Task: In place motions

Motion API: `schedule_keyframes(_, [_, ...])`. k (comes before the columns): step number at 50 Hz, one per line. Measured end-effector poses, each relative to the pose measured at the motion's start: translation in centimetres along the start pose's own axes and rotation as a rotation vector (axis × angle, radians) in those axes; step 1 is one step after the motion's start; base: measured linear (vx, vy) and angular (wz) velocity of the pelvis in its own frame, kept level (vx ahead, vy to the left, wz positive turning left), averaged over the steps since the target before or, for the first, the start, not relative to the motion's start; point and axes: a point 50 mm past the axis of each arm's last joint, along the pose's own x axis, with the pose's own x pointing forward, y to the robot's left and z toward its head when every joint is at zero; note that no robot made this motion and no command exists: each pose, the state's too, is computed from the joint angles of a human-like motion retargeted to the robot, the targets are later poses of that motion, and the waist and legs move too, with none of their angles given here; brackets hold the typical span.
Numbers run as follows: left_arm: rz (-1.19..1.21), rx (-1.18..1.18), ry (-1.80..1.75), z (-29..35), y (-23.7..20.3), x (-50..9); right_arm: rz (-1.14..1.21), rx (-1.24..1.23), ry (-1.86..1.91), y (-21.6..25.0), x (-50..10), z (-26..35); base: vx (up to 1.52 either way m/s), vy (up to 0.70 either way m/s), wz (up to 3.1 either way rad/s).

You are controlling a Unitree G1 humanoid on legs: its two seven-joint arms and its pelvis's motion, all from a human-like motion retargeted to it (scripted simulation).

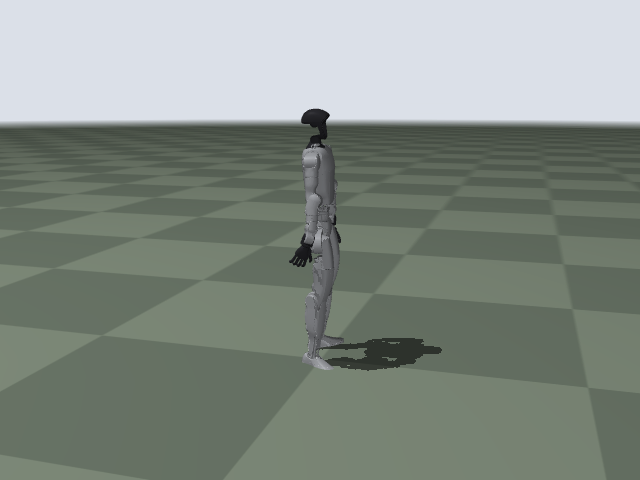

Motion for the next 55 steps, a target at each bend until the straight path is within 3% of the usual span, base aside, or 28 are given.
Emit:
schedule_keyframes(10, [0.063, 0.095, -0.019, 0.6, 0.5, -0.1, 0.005, -0.063, -0.041, 0.2, -0.1, 1.4, 0.0, -0.01, -0.1])
schedule_keyframes(19, [0.279, 0.754, -0.142, 5.6, 4.1, -1.3, -0.011, -0.13, -0.063, -0.1, -0.4, 2.4, -0.01, 0.0, -0.1])
schedule_keyframes(26, [0.297, 0.874, -0.192, 7.7, 4.0, -1.9, -0.012, -0.109, -0.063, -0.3, -0.4, 2.2, 0.0, 0.0, 0.0])
schedule_keyframes(30, [0.229, 0.714, -0.191, 7.4, 3.2, -1.6, -0.011, -0.091, -0.068, -0.3, -0.5, 2.2, 0.0, 0.0, 0.0])
schedule_keyframes(35, [-0.002, 0.1, -0.158, 5.0, -0.3, -0.7, -0.009, -0.082, -0.06, -0.2, -0.4, 1.9, 0.0, 0.0, 0.0])
schedule_keyframes(37, [-0.02, -0.029, -0.161, 4.8, -0.8, -0.6, -0.007, -0.08, -0.052, -0.1, -0.3, 1.7, 0.0, 0.0, 0.0])
schedule_keyframes(47, [0.085, 0.106, -0.099, 3.3, 1.1, -0.6, -0.019, -0.094, -0.026, 0.0, -0.1, 1.2, 0.0, 0.0, 0.0])
schedule_keyframes(55, [0.084, 0.041, -0.005, 0.4, 0.8, -0.2, -0.029, -0.104, -0.045, -0.1, -0.2, 1.6, 0.0, 0.0, 0.0])
